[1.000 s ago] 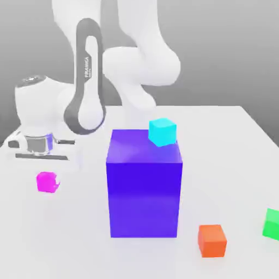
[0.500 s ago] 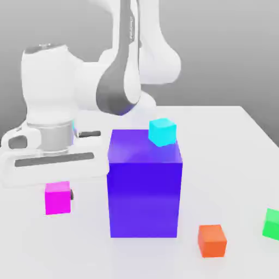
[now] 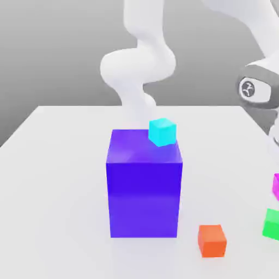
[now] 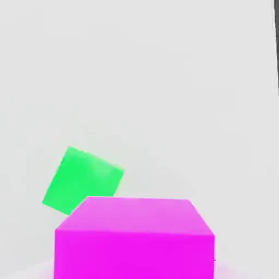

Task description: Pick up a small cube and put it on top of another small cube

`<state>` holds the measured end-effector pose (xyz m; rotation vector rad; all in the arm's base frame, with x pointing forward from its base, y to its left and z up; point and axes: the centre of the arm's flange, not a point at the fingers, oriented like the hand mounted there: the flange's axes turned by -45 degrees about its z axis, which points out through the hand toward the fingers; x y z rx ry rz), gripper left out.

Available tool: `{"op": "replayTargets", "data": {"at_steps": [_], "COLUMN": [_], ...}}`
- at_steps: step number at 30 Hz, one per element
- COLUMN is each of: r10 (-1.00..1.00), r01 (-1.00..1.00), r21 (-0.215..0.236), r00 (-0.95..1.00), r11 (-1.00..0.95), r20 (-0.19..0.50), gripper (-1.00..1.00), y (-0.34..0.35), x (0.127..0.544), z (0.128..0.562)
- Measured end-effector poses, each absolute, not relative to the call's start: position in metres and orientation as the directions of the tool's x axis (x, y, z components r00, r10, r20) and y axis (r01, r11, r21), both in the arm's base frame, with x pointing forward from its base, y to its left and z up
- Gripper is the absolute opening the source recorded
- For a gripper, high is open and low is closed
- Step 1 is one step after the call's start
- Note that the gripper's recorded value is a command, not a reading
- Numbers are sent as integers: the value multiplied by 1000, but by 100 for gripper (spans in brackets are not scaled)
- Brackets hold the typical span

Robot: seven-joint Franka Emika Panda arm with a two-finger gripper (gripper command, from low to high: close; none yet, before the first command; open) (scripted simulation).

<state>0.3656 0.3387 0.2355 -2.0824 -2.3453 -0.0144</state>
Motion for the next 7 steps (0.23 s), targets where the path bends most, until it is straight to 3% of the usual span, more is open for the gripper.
{"op": "replayTargets", "data": {"at_steps": [3,4,7], "r10": [991,990,990], "r01": [991,990,990], "r21": [-1,-1,-1], "r00": [-137,-139,-139], "r11": [137,139,139], "r20": [0,0,0], "gripper": [-100,100,100], "y": [341,341,341], "x": [361,360,360], "z": [194,184,184]}}
